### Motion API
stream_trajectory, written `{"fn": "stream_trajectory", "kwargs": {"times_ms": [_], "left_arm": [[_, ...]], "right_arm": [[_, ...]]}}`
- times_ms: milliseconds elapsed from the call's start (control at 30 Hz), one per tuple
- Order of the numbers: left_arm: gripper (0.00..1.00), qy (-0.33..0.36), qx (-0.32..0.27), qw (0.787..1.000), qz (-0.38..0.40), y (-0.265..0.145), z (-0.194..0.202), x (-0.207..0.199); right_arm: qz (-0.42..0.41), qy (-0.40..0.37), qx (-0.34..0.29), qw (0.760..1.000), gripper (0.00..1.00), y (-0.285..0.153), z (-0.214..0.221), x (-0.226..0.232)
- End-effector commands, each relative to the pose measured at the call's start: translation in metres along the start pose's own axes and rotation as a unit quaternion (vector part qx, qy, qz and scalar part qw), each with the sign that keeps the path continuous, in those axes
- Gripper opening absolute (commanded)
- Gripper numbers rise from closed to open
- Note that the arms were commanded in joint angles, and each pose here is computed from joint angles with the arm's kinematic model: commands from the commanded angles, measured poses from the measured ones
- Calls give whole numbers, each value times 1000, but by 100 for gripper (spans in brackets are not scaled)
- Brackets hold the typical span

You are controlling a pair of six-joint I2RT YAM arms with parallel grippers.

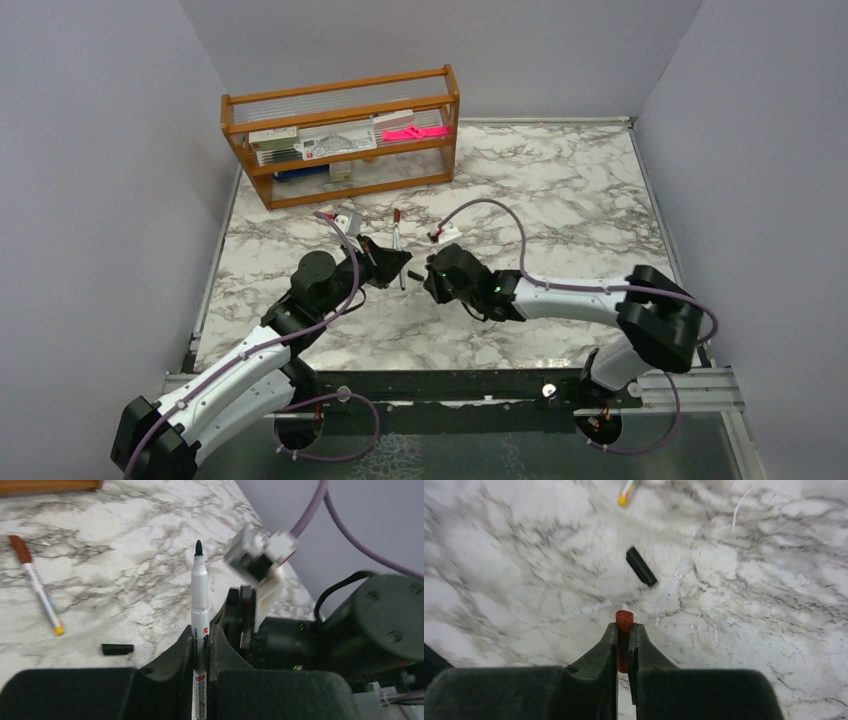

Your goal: Insert the pens into the pen caps

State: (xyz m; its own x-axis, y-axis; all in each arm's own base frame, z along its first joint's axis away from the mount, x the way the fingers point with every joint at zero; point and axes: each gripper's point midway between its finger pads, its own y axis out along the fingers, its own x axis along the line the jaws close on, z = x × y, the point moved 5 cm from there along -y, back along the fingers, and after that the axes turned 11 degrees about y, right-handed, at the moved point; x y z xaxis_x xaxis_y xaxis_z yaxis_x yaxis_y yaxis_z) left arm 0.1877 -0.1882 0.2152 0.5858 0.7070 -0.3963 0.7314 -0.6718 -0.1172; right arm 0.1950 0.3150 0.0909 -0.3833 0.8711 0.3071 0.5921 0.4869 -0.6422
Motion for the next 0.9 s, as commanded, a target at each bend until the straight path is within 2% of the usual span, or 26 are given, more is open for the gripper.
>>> {"fn": "stream_trajectory", "kwargs": {"times_ms": [0,167,333,633,867], "left_arm": [[0,-71,-34,989,122,4,-5,-32],[0,-88,-42,981,170,4,-3,-42],[0,-90,-24,976,198,9,0,-49],[0,-88,-15,970,228,17,7,-60],[0,-80,-11,967,242,18,7,-64]], "right_arm": [[-32,133,-139,981,2,-33,-65,3],[-137,216,-242,936,1,-68,-106,-6],[-231,207,-340,888,2,-111,-135,1],[-316,152,-374,859,2,-138,-157,27],[-333,135,-371,856,1,-138,-163,37]]}}
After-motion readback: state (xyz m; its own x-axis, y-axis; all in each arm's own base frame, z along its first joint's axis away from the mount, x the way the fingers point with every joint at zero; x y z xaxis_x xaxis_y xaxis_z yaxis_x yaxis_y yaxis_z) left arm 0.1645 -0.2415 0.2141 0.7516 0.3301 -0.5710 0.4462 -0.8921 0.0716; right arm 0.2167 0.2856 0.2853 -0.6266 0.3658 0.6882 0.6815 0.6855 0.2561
